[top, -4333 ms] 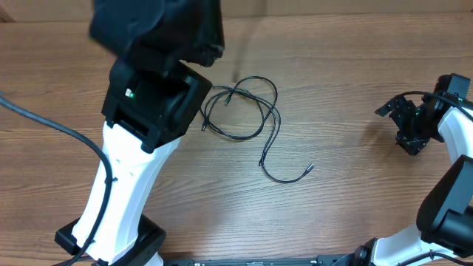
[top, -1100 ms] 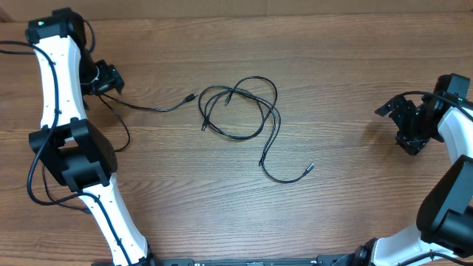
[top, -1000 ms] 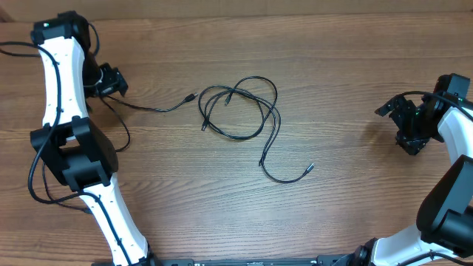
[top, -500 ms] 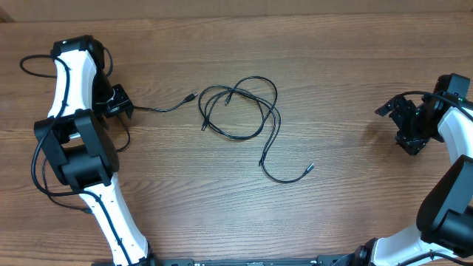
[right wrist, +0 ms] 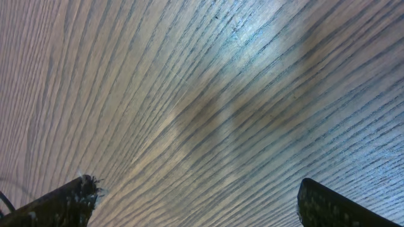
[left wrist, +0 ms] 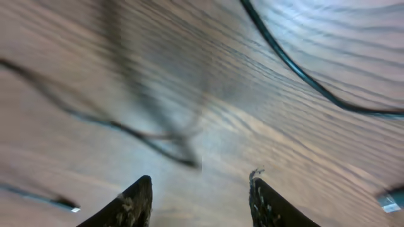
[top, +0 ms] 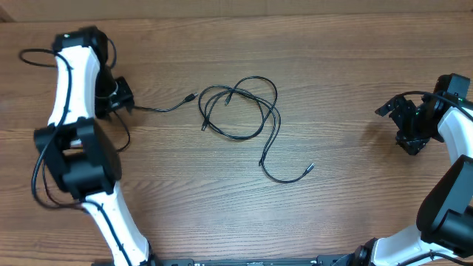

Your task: Untangle cables

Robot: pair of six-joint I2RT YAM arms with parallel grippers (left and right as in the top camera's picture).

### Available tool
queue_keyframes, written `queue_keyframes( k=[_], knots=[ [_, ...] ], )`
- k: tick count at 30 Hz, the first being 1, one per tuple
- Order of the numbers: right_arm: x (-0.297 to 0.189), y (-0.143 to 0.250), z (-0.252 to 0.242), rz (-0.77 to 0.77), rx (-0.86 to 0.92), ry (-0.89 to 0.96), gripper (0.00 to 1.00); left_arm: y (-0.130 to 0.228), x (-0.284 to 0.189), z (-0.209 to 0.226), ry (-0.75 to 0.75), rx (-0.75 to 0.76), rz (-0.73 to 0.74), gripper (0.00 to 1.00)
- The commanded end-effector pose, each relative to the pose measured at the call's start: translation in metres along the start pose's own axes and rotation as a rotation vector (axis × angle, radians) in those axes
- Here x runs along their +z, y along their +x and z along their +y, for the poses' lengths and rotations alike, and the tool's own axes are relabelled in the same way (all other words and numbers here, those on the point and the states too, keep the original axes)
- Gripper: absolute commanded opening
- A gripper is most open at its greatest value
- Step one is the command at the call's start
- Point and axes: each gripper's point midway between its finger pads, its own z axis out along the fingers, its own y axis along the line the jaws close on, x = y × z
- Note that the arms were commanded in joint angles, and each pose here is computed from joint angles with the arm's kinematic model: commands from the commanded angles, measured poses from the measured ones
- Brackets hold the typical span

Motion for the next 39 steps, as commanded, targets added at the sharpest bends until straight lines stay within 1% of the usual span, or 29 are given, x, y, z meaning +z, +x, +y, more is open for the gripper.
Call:
queue_keyframes(
  k=[1,7,9,11,13,17,19,21,23,30,32,33,35,37,39],
  knots=[
    [-0.01,-0.01,0.007,-0.042,-0.008,-0.014,1.0,0.008,-0.043,0.015,-0.052,0.017,-0.127,0.49],
    [-0.01,-0.01,0.007,-0.042,-0.008,-0.014,1.0,0.023,-0.023,0.012,-0.043,0.032,-0.165,0.49],
    [-0.01,-0.01,0.007,-0.042,-0.008,-0.014,1.0,0.028,-0.01,0.011,-0.026,0.039,-0.183,0.5],
    [-0.01,-0.01,0.007,-0.042,-0.008,-0.014,1.0,0.031,0.004,0.011,-0.02,0.041,-0.198,0.54],
    [-0.01,-0.01,0.007,-0.042,-0.008,-0.014,1.0,0.031,0.023,0.009,-0.01,0.067,-0.205,0.55],
    [-0.01,-0.01,0.007,-0.042,-0.008,-0.014,1.0,0.031,0.046,0.005,0.009,0.09,-0.216,0.53],
    [-0.01,-0.01,0.007,-0.042,-0.008,-0.014,1.0,0.029,0.05,0.004,0.012,0.1,-0.229,0.49],
    [-0.01,-0.01,0.007,-0.042,-0.008,-0.014,1.0,0.027,0.052,0.003,0.015,0.101,-0.241,0.4],
    [-0.01,-0.01,0.007,-0.042,-0.008,-0.014,1.0,0.027,0.053,0.003,0.014,0.101,-0.238,0.34],
    [-0.01,-0.01,0.007,-0.042,-0.008,-0.014,1.0,0.031,0.07,0.005,0.01,0.099,-0.241,0.32],
    [-0.01,-0.01,0.007,-0.042,-0.008,-0.014,1.0,0.03,0.073,0.004,0.013,0.099,-0.247,0.25],
    [-0.01,-0.01,0.007,-0.042,-0.008,-0.014,1.0,0.029,0.074,0.004,0.014,0.098,-0.251,0.21],
    [-0.01,-0.01,0.007,-0.042,-0.008,-0.014,1.0,0.026,0.072,0.002,0.02,0.097,-0.266,0.06],
    [-0.01,-0.01,0.007,-0.042,-0.008,-0.014,1.0,0.021,0.065,0.001,0.025,0.094,-0.284,0.04],
    [-0.01,-0.01,0.007,-0.042,-0.008,-0.014,1.0,0.009,0.043,-0.002,0.041,0.088,-0.337,0.04]
  ],
)
